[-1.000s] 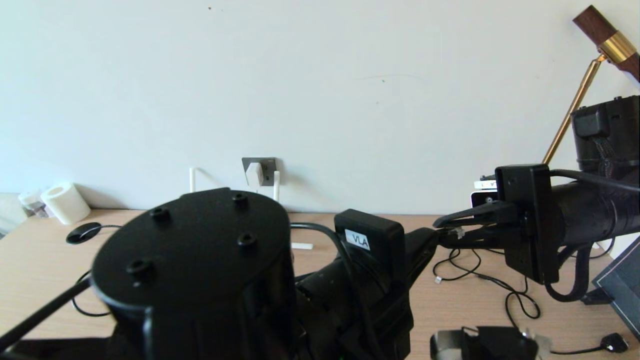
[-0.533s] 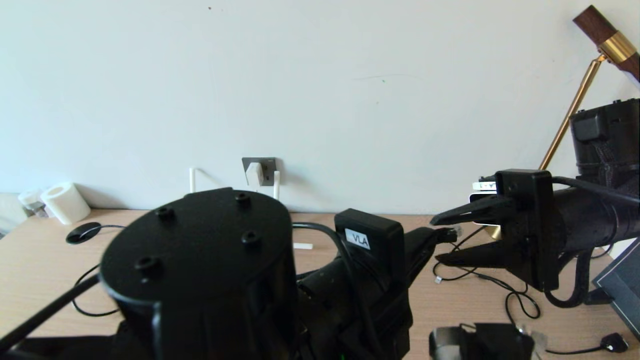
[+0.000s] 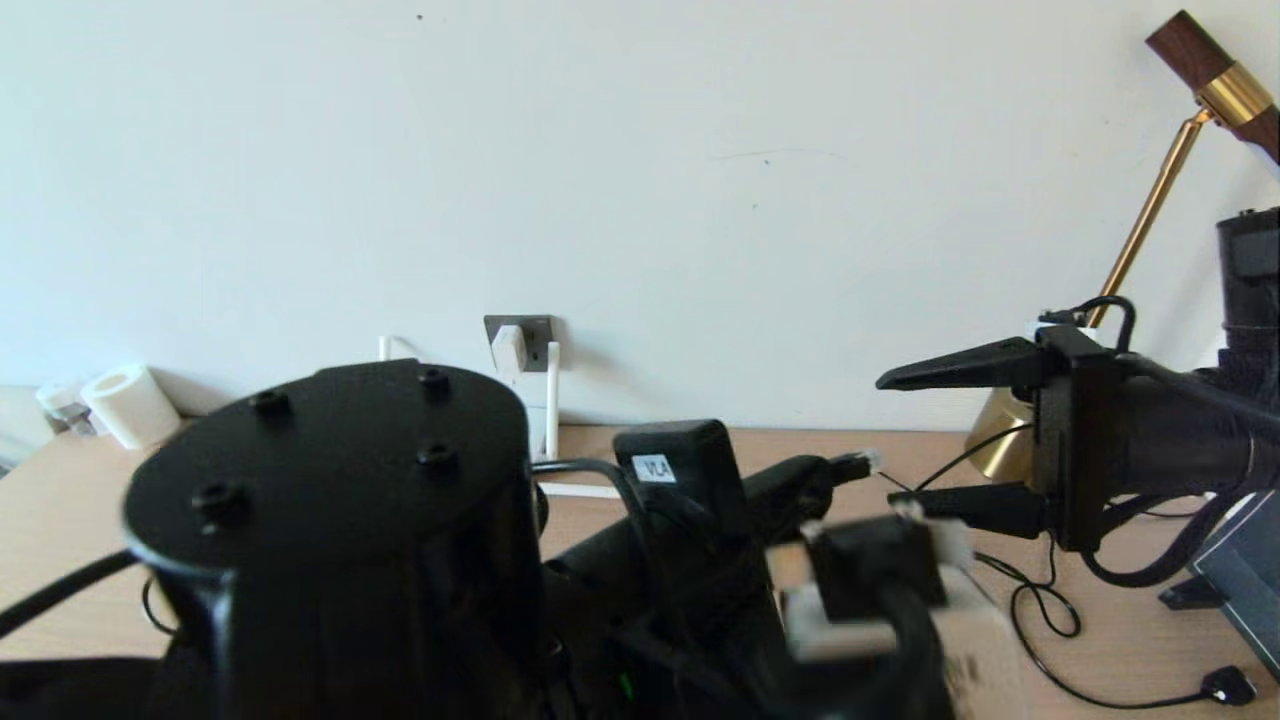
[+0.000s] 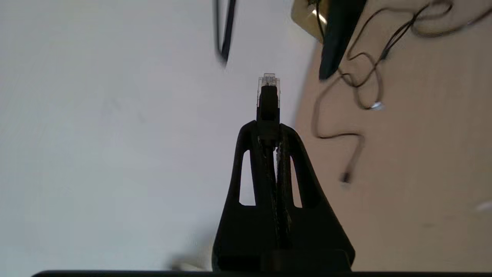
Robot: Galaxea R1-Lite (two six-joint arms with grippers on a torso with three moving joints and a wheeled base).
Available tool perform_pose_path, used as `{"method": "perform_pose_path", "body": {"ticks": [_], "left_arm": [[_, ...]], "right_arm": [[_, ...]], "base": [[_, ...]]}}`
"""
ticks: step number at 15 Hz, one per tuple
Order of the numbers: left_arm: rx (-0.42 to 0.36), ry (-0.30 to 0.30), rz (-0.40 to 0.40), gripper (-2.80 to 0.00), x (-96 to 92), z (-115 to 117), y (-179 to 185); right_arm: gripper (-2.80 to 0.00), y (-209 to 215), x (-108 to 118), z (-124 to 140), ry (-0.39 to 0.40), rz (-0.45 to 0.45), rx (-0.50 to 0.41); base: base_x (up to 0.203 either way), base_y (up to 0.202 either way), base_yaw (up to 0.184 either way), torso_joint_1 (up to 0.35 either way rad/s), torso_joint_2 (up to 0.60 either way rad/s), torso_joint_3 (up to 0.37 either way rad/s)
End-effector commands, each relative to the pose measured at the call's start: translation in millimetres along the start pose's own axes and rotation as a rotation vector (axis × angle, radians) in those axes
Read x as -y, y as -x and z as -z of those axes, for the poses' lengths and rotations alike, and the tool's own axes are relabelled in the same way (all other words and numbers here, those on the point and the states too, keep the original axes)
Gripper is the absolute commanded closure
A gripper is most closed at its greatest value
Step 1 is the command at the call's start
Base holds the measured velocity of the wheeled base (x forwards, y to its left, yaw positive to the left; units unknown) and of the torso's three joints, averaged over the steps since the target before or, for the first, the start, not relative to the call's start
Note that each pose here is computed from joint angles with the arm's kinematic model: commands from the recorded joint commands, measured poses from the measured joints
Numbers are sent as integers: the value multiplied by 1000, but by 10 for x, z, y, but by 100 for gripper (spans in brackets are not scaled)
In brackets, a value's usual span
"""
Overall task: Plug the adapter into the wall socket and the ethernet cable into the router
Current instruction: Align cable and router interface
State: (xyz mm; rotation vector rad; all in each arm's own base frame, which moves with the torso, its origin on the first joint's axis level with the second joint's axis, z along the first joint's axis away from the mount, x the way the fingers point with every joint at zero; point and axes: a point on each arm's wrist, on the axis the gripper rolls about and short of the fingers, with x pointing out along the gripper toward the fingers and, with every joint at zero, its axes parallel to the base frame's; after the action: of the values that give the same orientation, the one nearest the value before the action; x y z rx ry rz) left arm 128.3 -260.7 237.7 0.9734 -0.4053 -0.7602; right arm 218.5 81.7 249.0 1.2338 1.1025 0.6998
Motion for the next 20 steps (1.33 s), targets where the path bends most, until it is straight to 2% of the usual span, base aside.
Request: {"method": "perform_pose_path", "body": {"ticks": [1,3,4,6,8,10,11,13,15,16,17,18,20], "left_arm": [[-17,399,-35,0,-127,13,-46],[-47,652,-66,0,-225,45,-174],[-76,751,-70,0,-233,97,-204],[-155,918,-76,0,-197,243,-205],[-253,1046,-110,0,-168,483,-194],[-348,1110,-157,0,-131,765,-162],[-394,1125,-183,0,-117,904,-135],[-520,1133,-222,0,-9,1214,-65],[-640,1159,-280,0,115,1480,-33],[-674,1208,-324,0,146,1566,-42],[-713,1235,-365,0,170,1673,-49],[-752,1233,-394,0,205,1762,-52],[-840,1216,-439,0,306,1931,-9]], "right_arm": [[-280,172,-19,138,146,40,225],[-280,298,120,257,354,188,471],[-280,389,209,357,473,284,581],[-280,599,353,611,650,372,707],[-280,791,595,889,809,437,776],[-280,935,930,1143,928,498,819],[-280,1005,1049,1259,987,494,850],[-280,1127,1331,1494,1162,479,898],[-280,1132,1704,1629,1286,470,872],[-280,1095,1886,1646,1311,486,830],[-280,1073,1969,1649,1295,500,791],[-280,1071,1984,1648,1286,516,786],[-280,1056,2089,1659,1268,600,698]], "base": [[0,0,0,0,0,0],[0,0,0,0,0,0],[0,0,0,0,0,0],[0,0,0,0,0,0],[0,0,0,0,0,0],[0,0,0,0,0,0],[0,0,0,0,0,0],[0,0,0,0,0,0],[0,0,0,0,0,0],[0,0,0,0,0,0],[0,0,0,0,0,0],[0,0,0,0,0,0],[0,0,0,0,0,0]]}}
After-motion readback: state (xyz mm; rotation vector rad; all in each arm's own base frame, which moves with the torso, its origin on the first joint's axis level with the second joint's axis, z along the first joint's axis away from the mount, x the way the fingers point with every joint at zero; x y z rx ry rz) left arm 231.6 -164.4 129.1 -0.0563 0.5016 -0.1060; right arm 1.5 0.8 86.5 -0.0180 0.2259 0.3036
